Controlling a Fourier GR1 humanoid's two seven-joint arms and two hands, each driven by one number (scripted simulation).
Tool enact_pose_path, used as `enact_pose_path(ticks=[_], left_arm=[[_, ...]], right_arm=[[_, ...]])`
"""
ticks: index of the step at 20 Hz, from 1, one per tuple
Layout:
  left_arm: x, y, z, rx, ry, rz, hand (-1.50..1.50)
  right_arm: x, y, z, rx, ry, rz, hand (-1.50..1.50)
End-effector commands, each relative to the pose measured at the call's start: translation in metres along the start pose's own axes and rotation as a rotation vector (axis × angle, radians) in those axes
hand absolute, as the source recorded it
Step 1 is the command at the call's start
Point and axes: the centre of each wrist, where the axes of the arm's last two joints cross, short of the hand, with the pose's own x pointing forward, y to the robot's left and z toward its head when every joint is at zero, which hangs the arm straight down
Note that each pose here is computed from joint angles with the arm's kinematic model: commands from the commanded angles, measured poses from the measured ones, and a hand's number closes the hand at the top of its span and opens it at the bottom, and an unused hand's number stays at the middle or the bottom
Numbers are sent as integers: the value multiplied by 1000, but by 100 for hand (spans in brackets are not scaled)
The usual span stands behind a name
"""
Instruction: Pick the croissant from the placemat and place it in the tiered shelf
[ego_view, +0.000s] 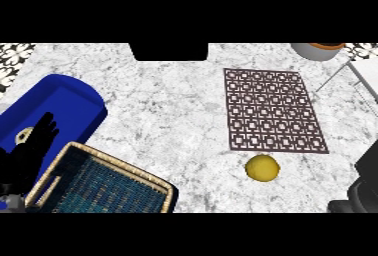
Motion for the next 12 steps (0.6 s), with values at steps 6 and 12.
enact_pose_path(ticks=[6, 12], left_arm=[[1, 9, -2, -6, 30, 18, 0], [-13, 5, -2, -4, 25, 30, 0]], right_arm=[[-3, -12, -63, 32, 164, 133, 150], [-21, 0, -87, 6, 194, 238, 150]])
